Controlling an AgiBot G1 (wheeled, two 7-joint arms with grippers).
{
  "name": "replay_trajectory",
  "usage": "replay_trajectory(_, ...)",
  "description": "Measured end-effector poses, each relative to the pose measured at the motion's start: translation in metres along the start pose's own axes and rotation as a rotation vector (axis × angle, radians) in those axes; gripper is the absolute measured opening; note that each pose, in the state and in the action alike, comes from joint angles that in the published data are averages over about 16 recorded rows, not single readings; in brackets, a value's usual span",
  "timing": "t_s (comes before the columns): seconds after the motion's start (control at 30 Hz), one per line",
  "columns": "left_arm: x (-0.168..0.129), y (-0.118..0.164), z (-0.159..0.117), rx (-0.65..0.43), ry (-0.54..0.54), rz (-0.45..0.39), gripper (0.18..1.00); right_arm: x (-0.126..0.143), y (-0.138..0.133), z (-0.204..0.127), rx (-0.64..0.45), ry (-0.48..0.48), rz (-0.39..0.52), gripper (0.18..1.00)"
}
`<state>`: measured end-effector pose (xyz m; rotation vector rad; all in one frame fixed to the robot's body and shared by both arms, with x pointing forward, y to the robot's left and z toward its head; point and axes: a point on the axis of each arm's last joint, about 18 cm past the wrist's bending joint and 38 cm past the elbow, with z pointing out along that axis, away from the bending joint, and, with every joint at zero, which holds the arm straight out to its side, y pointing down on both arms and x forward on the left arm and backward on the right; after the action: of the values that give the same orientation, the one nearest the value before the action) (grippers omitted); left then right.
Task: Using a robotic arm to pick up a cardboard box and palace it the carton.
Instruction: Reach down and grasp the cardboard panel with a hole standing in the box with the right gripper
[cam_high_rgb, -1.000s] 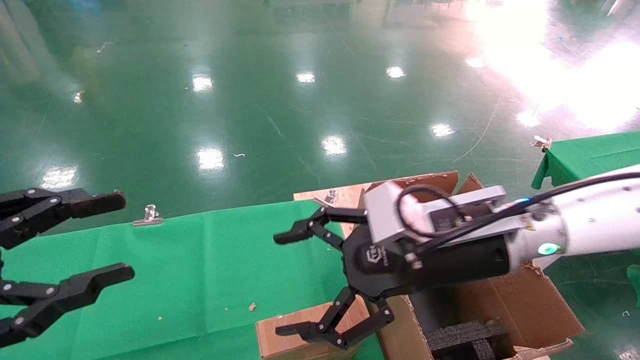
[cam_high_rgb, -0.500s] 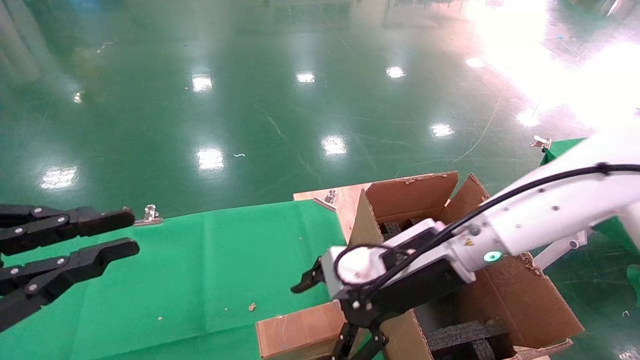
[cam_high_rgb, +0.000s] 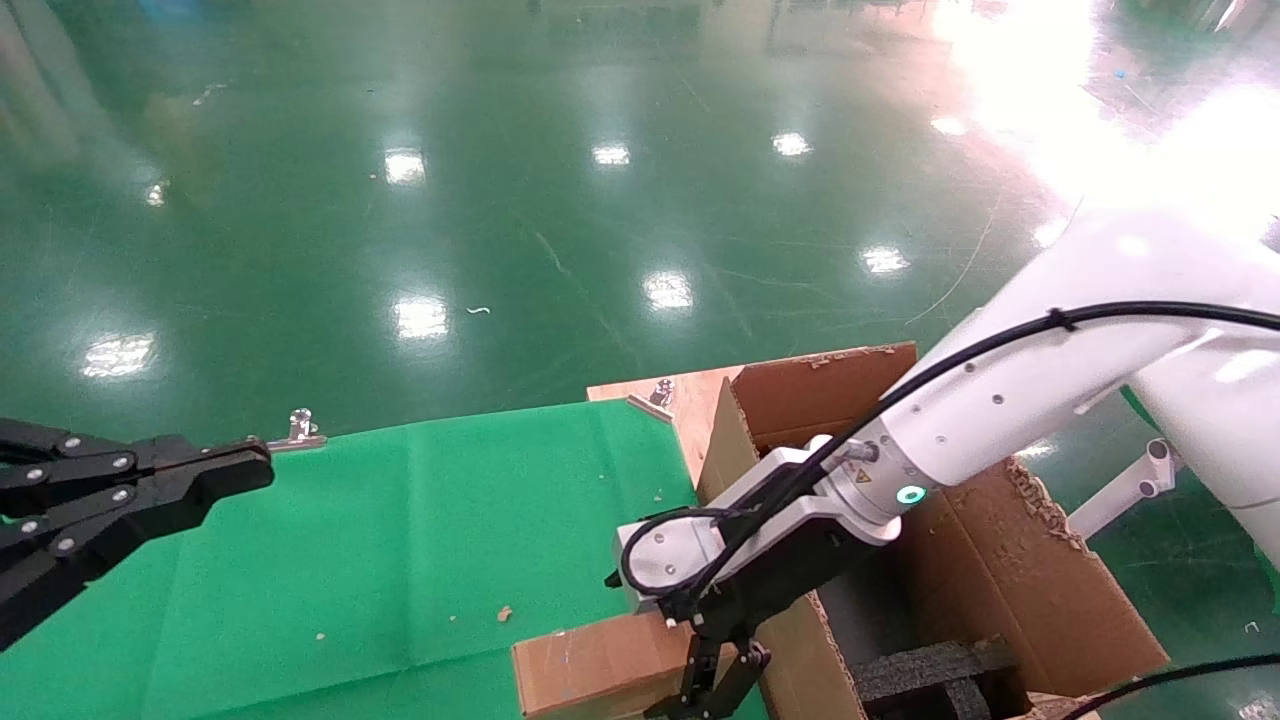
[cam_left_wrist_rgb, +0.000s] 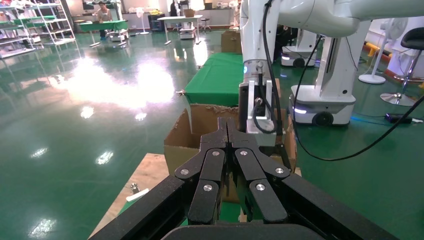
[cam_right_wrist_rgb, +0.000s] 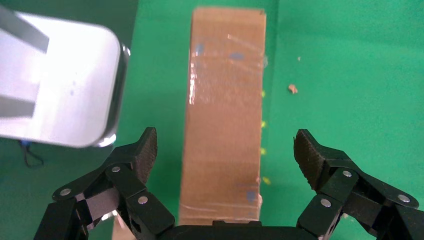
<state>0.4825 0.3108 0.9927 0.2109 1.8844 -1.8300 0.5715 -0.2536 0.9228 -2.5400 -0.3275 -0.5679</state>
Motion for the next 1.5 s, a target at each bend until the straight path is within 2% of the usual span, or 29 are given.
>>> replay_trajectory(0.17,0.0,0.0,0.0,0.0,0.0,0.0,0.197,0.005,-0.002,0.005,-0.038,-0.014,-0.027,1.001)
replay_trajectory(0.43,0.0,0.0,0.0,0.0,0.0,0.0,0.207,0.008,-0.005,0.01,-0.059,-0.032,-0.045,1.001)
replay_trajectory(0.83,0.0,0.0,0.0,0.0,-0.001,0.0,0.324,0.009,-0.006,0.012,-0.058,-0.044,-0.042,0.981)
replay_trajectory(1.1,0.0,0.0,0.0,0.0,-0.001,0.0,0.487,0.008,-0.006,0.012,-0.057,-0.042,-0.046,0.918)
replay_trajectory(1.27,0.0,0.0,0.0,0.0,-0.001,0.0,0.61,0.008,-0.006,0.011,-0.057,-0.04,-0.047,0.831)
replay_trajectory(1.5,0.0,0.0,0.0,0.0,-0.001,0.0,0.784,0.008,-0.006,0.011,-0.057,-0.039,-0.049,0.655)
